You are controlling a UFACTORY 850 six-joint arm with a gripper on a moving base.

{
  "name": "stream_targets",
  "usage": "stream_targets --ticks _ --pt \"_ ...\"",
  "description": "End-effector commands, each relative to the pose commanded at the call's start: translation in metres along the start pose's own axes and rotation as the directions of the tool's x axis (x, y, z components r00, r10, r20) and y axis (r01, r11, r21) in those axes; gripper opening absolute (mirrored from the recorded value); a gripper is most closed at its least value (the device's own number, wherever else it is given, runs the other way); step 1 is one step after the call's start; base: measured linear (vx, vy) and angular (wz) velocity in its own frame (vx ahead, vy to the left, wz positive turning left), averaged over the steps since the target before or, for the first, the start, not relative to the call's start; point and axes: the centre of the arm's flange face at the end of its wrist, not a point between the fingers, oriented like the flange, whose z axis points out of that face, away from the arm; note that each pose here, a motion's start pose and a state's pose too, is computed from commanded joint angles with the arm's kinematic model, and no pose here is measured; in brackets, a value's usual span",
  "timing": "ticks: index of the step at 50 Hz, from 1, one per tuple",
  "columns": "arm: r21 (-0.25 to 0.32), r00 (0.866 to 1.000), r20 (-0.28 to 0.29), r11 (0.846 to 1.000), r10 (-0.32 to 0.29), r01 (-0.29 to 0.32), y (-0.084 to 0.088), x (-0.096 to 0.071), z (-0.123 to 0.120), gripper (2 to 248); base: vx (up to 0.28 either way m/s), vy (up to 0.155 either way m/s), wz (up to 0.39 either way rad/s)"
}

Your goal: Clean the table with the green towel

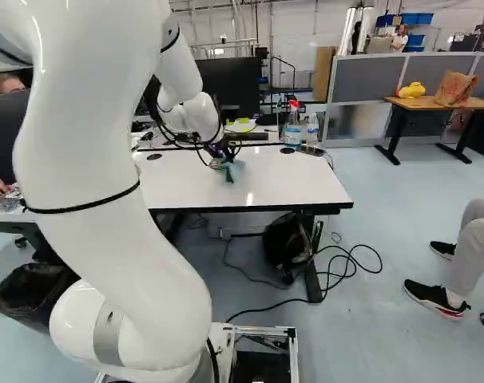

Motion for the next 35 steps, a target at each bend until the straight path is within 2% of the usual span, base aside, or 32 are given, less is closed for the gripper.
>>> stream_targets --ticks 27,35 --pt "0.035 0.996 -0.077 0.998 -0.041 0.043 -0.032 0.047 -0.002 55 0.000 0.000 0.000" --pt "0.045 0.995 -0.083 0.997 -0.052 0.056 -0.042 0.057 0.007 55 0.000 0.000 0.000"
